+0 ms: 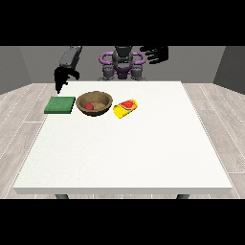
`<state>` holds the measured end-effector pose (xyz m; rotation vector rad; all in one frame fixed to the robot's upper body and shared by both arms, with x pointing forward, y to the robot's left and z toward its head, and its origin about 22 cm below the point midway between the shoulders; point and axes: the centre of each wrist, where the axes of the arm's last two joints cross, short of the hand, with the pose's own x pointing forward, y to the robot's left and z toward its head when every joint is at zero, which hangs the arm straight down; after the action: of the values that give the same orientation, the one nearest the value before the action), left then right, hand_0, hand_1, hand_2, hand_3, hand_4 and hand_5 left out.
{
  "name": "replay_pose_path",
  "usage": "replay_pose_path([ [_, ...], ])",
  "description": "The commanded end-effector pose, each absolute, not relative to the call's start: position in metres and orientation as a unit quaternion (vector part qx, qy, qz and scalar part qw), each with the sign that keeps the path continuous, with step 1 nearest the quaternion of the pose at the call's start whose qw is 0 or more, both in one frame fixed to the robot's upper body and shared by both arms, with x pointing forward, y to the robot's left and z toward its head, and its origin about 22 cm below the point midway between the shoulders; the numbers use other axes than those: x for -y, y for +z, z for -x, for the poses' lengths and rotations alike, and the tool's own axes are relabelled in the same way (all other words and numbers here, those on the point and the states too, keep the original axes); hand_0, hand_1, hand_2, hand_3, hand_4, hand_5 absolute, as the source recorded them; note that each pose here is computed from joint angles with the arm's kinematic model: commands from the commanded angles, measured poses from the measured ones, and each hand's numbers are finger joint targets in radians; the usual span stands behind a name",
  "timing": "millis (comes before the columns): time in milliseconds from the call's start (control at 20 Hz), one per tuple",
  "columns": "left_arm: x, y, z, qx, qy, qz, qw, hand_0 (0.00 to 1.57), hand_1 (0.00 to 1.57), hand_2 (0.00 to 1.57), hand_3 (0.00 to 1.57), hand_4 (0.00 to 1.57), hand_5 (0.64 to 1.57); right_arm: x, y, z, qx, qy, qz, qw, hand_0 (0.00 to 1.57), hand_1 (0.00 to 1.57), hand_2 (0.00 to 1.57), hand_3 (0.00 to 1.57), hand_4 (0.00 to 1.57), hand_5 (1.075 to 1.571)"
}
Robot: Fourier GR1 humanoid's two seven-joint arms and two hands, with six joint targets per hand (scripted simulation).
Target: Pick the cup and pour the ball into the bowl, then pick the bowl and place it on the pad
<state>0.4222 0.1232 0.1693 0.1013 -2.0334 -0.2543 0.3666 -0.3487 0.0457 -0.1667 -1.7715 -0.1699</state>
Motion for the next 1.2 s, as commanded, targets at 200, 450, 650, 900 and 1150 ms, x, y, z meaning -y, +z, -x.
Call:
replay_pose_path([
  [200, -0.263, 0.207, -0.435, 0.827, -0.037, 0.143, 0.543, 0.00, 0.00, 0.00, 0.00, 0.34, 1.545, 0.316, 0.018, -0.358, 0.759, -0.096, 0.039, 0.643, 0.00, 0.00, 0.00, 0.00, 0.00, 1.569],
  [450, -0.339, 0.196, -0.422, 0.807, -0.014, 0.141, 0.573, 0.00, 0.00, 0.00, 0.00, 0.27, 1.550, 0.293, -0.006, -0.344, 0.753, -0.077, 0.030, 0.653, 0.00, 0.00, 0.00, 0.00, 0.00, 1.569],
  [650, -0.344, 0.235, -0.422, 0.820, 0.007, 0.136, 0.556, 0.00, 0.00, 0.00, 0.00, 0.21, 1.555, 0.287, -0.008, -0.355, 0.753, -0.073, 0.012, 0.654, 0.00, 0.00, 0.00, 0.00, 0.00, 1.570],
  [900, -0.368, 0.252, -0.410, 0.834, -0.007, 0.132, 0.536, 0.00, 0.00, 0.00, 0.00, 0.21, 1.562, 0.301, -0.003, -0.361, 0.765, -0.064, 0.019, 0.641, 0.00, 0.00, 0.00, 0.00, 0.00, 1.570],
  [1150, -0.357, 0.264, -0.408, 0.826, -0.008, 0.157, 0.541, 0.00, 0.00, 0.00, 0.00, 0.14, 1.563, 0.301, -0.038, -0.349, 0.748, -0.108, 0.030, 0.654, 0.00, 0.00, 0.00, 0.00, 0.00, 1.571],
])
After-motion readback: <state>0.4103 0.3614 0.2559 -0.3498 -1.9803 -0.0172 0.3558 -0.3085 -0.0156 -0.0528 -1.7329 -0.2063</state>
